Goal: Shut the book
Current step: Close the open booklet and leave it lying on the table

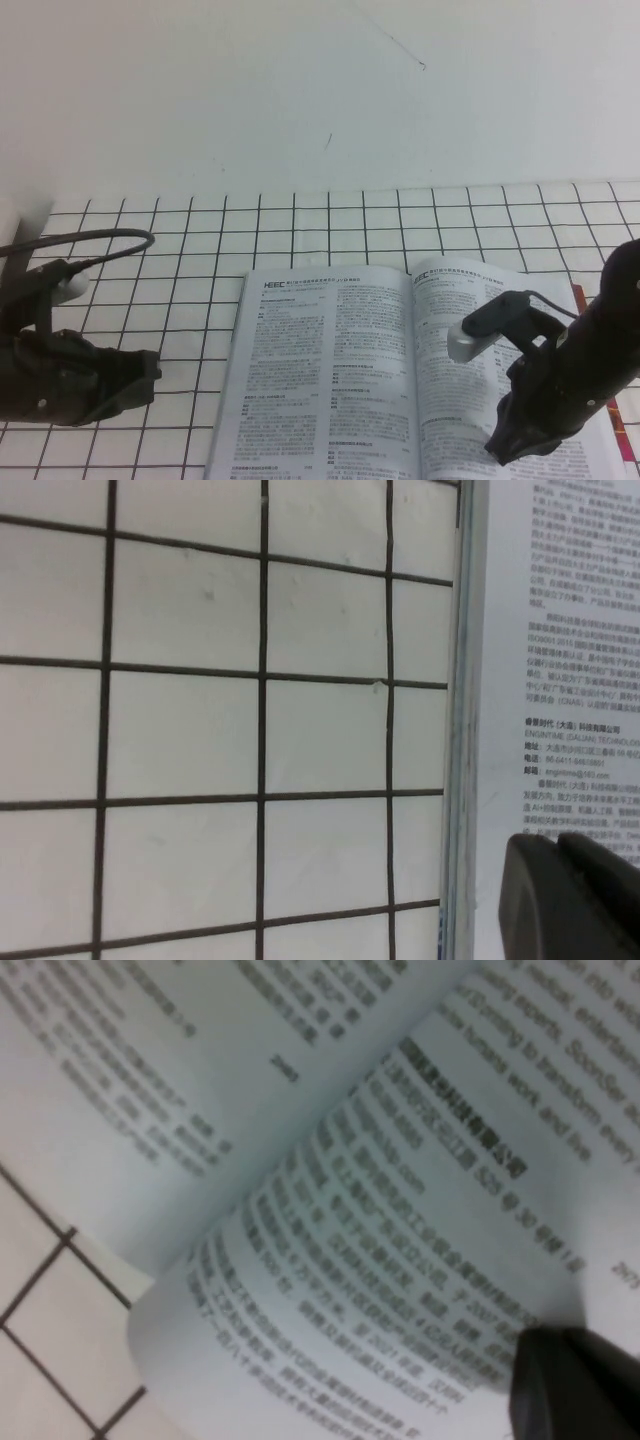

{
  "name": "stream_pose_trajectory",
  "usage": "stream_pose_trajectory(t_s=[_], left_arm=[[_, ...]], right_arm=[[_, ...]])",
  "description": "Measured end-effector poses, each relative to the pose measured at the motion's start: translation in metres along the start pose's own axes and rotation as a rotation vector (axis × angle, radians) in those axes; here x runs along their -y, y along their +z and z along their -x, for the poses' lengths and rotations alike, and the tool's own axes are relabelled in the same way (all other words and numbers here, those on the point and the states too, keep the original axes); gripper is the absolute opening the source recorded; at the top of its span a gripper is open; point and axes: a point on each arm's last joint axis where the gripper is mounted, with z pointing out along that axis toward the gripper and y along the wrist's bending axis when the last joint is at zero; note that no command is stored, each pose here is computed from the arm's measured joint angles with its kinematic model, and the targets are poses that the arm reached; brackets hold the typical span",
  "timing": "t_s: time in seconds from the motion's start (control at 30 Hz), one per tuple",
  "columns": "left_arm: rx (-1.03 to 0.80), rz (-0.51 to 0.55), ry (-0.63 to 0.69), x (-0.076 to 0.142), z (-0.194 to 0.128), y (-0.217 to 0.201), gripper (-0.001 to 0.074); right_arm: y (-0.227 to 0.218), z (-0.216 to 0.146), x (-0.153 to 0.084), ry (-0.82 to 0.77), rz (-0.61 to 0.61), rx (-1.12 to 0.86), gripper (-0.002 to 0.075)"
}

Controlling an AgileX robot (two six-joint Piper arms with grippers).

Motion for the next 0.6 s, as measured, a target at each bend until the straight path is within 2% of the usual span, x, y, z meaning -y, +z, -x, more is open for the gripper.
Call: stream_pose_trajectory(t_s=[0.3,0.6], left_arm=[[-0.093,-0.073,-0.034,-0.009,0.000,0.042,-0.0004],[-0.154,-0.053,-0.064,-0.017,-0.006,0.076,-0.0004]], right_arm=[[0.019,0.000,0.010,0.047,-0.022,-0.076,-0.0003],[0.019,0.001,0.011,0.052,-0.022,-0.078,-0.0003]])
